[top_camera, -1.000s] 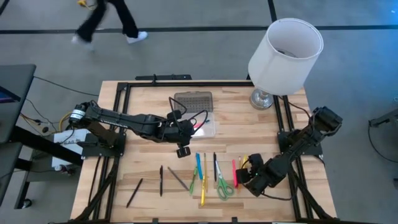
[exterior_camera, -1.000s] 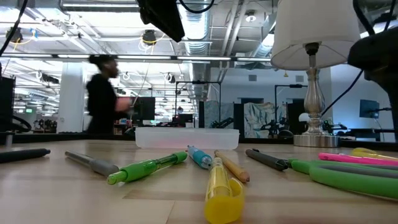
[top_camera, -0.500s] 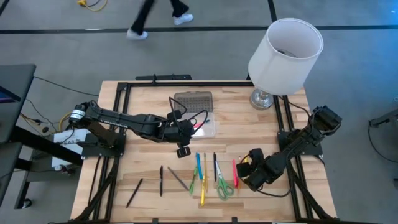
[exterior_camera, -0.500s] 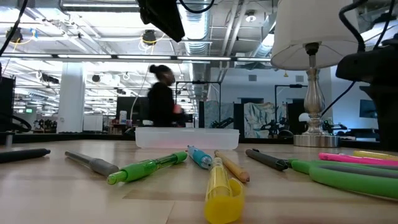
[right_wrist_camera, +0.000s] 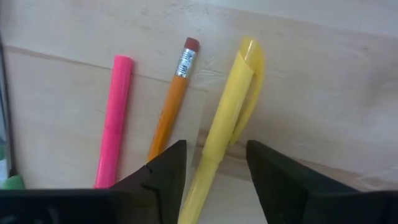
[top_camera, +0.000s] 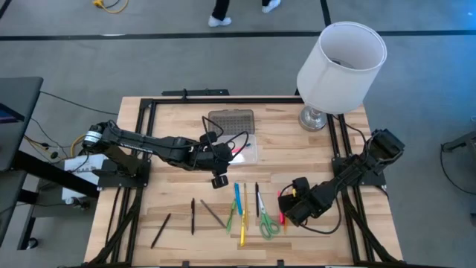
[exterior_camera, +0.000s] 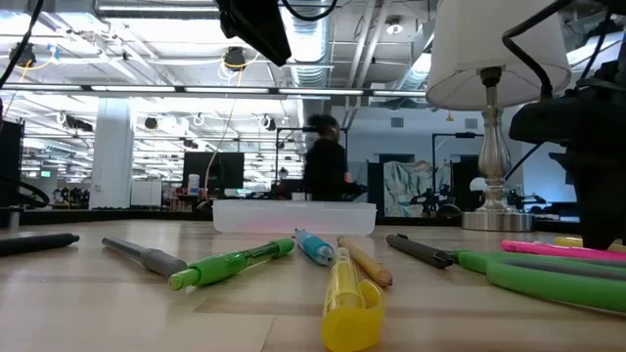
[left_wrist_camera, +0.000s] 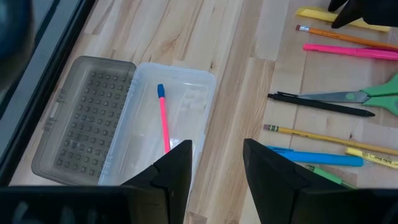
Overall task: Pick & place school supplies into a supply box
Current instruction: Put the right yellow marker pen into the supply box
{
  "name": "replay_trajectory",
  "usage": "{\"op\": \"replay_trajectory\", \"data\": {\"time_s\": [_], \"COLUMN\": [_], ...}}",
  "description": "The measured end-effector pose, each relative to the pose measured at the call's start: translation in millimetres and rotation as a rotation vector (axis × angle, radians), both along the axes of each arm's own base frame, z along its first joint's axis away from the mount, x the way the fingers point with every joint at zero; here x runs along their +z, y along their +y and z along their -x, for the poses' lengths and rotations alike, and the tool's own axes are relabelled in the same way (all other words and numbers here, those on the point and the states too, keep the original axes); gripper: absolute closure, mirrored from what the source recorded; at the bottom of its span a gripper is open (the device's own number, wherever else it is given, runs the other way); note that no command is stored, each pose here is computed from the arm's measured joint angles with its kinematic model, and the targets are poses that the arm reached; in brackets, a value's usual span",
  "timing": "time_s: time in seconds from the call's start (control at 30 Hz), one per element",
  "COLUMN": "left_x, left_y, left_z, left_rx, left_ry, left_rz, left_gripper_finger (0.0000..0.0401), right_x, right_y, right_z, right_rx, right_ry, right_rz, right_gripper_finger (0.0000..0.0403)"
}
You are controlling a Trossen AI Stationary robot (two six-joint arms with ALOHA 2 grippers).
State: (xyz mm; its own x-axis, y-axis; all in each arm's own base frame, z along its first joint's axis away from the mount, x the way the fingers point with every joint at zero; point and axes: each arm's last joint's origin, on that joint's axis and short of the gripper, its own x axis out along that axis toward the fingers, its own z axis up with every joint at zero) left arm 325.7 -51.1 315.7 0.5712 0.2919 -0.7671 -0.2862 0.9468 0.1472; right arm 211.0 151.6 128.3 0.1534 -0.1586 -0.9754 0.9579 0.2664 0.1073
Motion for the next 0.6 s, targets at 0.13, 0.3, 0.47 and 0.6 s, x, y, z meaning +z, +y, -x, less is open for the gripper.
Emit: {"op": "replay_trajectory", "data": {"time_s": [0.13, 0.3, 0.47, 0.6], "left_x": [0.0, -0.6, -2.7, -4.3], "left_y": [0.0, 0.2, 0.8, 1.3], "left_z": [0.0, 1.0, 4.1, 7.0], "left_rx": [0.000, 0.001, 0.023, 0.040], "left_ry": [0.000, 0.012, 0.043, 0.071], "left_rz": [0.000, -0.001, 0.007, 0.011], "left_gripper_finger": [0.0262, 0.0262, 0.0262, 0.0262], "right_x": [-0.7, -1.2, -1.4, -1.5], "right_y": [1.1, 0.8, 0.5, 0.5], "right_z": [1.9, 3.6, 4.2, 4.2], "right_rx": [0.046, 0.112, 0.184, 0.235], "right_ry": [0.019, 0.058, 0.078, 0.089], "right_rz": [0.004, 0.001, 0.007, 0.012], "right_gripper_finger": [0.0266, 0.0316, 0.0361, 0.0390]}}
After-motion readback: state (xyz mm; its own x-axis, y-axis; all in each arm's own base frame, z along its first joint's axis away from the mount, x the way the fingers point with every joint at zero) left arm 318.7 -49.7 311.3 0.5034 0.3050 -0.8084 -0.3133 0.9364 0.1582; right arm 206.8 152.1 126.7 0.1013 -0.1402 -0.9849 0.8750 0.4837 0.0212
